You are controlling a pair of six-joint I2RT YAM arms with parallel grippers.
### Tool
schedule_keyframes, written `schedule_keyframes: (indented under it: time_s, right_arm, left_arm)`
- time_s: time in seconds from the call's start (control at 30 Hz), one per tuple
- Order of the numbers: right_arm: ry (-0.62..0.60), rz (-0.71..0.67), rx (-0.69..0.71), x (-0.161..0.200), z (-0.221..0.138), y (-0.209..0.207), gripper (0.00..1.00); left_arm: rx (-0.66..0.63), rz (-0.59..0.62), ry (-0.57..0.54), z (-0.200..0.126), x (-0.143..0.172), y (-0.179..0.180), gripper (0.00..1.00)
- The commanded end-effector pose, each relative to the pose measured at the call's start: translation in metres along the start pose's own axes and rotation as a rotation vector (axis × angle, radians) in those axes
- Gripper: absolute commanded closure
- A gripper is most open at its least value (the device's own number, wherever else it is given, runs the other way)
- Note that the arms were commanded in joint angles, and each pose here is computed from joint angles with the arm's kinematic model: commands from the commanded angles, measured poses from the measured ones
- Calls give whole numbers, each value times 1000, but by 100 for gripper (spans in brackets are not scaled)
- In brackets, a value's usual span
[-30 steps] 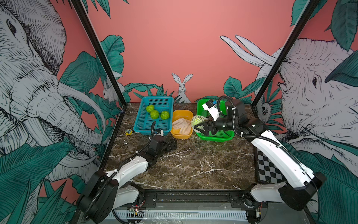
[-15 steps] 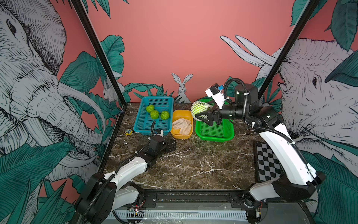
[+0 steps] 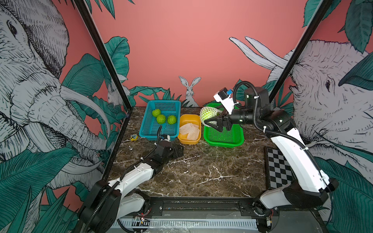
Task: Sleeve custard apples in foam nets
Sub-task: Place the custard apple in the basket.
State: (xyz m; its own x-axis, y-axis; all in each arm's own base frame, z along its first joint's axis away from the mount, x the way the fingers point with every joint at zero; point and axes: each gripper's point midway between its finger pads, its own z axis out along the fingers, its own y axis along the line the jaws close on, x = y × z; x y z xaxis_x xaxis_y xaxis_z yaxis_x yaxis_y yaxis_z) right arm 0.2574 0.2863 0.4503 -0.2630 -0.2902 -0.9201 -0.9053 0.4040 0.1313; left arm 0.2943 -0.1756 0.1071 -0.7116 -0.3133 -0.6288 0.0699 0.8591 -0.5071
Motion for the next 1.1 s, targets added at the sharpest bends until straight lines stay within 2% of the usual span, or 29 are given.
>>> schedule_keyframes:
  time_s: [0.0, 0.23, 0.33, 0.5, 0.67, 0.83, 1.07]
  right_arm:
    - [-39, -43, -4, -10, -7, 4, 18]
    - [40, 56, 151, 25, 21, -56, 16]
    - [74, 124, 256, 51, 33, -99, 16]
    - [164, 250, 483, 119, 46, -183, 16]
    - [293, 380, 695, 197, 41, -247, 17]
    - [405, 457, 808, 258, 30, -279, 17]
    - [570, 511, 836, 319, 33, -289, 17]
  left_arm:
    - [0, -11, -39, -6, -14, -4, 1]
    - [0, -12, -36, -6, -13, -4, 1]
    - [-3, -9, -32, -5, -11, -3, 1]
    - [-10, -3, -24, -5, -7, 1, 1]
    - [-27, 9, -25, -6, -7, 4, 1]
    - [-37, 18, -14, -5, -5, 5, 1]
    - [-25, 14, -7, -3, -6, 2, 1]
